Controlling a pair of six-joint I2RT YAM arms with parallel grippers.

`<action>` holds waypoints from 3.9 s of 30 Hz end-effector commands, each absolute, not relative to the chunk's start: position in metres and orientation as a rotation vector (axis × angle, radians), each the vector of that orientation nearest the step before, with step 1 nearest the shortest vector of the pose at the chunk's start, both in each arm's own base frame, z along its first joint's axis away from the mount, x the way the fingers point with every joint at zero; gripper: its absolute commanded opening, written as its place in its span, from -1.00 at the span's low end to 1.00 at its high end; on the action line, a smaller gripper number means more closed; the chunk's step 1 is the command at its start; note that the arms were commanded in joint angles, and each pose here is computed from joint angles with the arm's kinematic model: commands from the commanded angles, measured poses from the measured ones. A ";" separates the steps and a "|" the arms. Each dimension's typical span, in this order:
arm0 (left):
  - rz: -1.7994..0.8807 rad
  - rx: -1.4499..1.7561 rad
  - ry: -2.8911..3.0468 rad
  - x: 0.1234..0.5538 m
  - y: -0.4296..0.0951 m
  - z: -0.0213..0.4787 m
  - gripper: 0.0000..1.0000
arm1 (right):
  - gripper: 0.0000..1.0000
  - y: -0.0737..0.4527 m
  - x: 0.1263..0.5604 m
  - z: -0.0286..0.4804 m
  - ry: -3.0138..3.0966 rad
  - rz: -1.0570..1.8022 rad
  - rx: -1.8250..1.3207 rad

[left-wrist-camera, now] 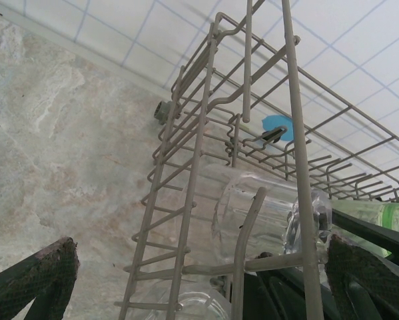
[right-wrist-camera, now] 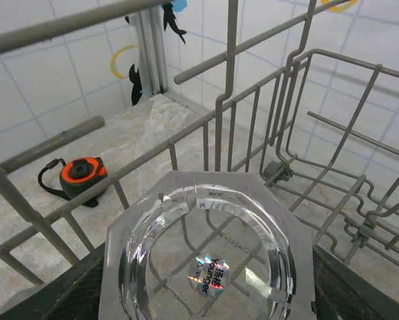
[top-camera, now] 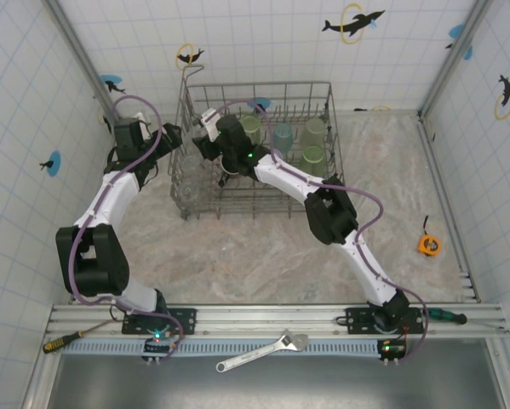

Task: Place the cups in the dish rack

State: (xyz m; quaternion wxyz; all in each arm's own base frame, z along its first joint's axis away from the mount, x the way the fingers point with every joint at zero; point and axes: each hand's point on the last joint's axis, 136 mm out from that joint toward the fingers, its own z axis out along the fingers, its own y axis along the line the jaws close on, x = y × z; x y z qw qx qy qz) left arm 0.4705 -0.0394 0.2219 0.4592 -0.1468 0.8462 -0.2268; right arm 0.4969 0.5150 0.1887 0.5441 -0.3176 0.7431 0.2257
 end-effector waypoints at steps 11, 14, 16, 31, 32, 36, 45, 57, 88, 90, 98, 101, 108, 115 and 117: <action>-0.567 -0.338 2.137 0.462 -0.044 0.207 0.95 | -0.36 0.521 0.498 0.187 1.753 0.471 -0.781; -0.571 -0.338 2.140 0.462 -0.045 0.207 0.95 | -0.27 0.523 0.498 0.184 1.752 0.474 -0.789; -0.571 -0.341 2.141 0.462 -0.044 0.207 0.95 | -0.24 0.524 0.499 0.181 1.753 0.476 -0.791; -0.598 -0.341 2.163 0.463 -0.048 0.201 0.95 | 0.42 0.529 0.501 0.176 1.748 0.515 -0.766; -0.601 -0.339 2.162 0.462 -0.049 0.201 0.95 | 0.43 0.530 0.501 0.180 1.741 0.525 -0.760; -0.601 -0.340 2.162 0.462 -0.048 0.202 0.95 | 0.57 0.531 0.502 0.186 1.732 0.556 -0.734; -0.610 -0.336 2.162 0.461 -0.050 0.202 0.95 | 0.74 0.530 0.508 0.206 1.690 0.636 -0.661; -0.573 -0.339 2.143 0.458 -0.044 0.208 0.95 | 0.91 0.507 0.513 0.263 1.644 0.586 -0.592; -0.101 -0.534 1.898 0.411 0.034 0.253 0.95 | 0.99 0.306 0.457 0.371 1.765 0.410 -0.449; -0.067 -0.570 1.893 0.402 0.042 0.250 0.95 | 0.99 0.279 0.455 0.362 1.789 0.385 -0.403; 0.102 -0.626 1.920 0.374 0.067 0.220 0.95 | 0.99 0.179 0.434 0.313 1.920 0.344 -0.234; 0.154 -0.595 1.936 0.368 0.070 0.206 0.95 | 0.99 0.142 0.421 0.302 1.921 0.286 -0.165; 0.212 -0.642 1.998 0.353 0.078 0.154 0.95 | 0.99 0.064 0.392 0.266 1.901 0.195 -0.004; 0.205 -0.668 2.017 0.330 0.077 0.099 0.95 | 0.99 0.018 0.364 0.206 1.905 0.089 0.111; 0.222 -0.683 1.990 0.322 0.080 0.088 0.95 | 0.99 0.010 0.358 0.191 1.908 0.066 0.135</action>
